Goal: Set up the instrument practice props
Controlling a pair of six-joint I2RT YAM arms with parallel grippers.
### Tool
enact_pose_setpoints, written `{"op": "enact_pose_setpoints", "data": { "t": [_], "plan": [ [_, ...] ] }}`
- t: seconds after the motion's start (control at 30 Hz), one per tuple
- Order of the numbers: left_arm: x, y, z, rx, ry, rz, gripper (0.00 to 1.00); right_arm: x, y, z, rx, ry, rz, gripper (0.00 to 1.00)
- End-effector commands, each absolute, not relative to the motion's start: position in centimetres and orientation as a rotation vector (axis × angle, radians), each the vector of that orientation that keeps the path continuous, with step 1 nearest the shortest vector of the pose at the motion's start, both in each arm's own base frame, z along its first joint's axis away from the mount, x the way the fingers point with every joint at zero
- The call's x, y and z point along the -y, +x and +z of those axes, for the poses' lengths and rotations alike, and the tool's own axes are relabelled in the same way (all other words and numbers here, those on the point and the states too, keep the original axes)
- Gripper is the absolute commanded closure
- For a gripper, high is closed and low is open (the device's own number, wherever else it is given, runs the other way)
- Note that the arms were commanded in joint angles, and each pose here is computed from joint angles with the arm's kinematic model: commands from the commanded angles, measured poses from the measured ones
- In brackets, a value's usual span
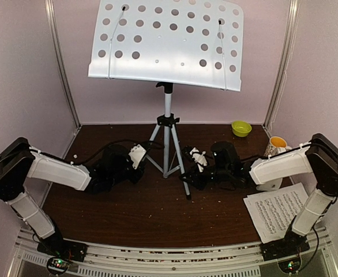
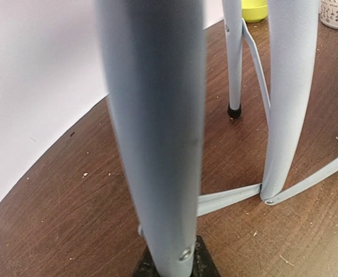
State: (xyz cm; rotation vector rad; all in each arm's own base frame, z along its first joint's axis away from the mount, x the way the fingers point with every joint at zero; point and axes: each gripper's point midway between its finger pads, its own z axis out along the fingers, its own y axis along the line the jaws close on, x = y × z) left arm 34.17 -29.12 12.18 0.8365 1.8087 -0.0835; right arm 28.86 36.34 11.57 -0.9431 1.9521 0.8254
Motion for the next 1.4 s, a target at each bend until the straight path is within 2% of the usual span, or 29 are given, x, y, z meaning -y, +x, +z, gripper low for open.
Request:
{"op": "enact_pose_setpoints", "data": {
  "t": [0.0,0.27,0.67,0.97,1.23,1.37],
  "plan": [
    [28.0,33.8,13.8,-1.743,0.883,-0.015,1.0,-32.8,29.9,9.6,-2.136,-0.703,0.803,1.0],
    [26.4,33.0,12.2,-1.797,0.881,-0.01,1.0,-31.4,27.4,8.9,-2.206,-0.643,0.87,1.0],
    [24.0,31.3,9.8,-1.859,0.844,-0.027,1.0,-28.2,25.3,6.1,-2.311,-0.66,0.751,1.0],
    [27.2,34.5,11.5,-1.8,0.854,-0.021,1.0,-30.5,30.1,7.1,-2.267,-0.654,0.681,1.0],
    [28.9,38.9,12.7,-1.783,0.841,-0.018,1.0,-30.2,36.3,10.3,-2.205,-0.635,0.563,1.0],
    [29.1,39.5,13.1,-1.775,0.836,-0.057,1.0,-29.9,37.0,10.7,-2.208,-0.66,0.541,1.0]
  ]
}}
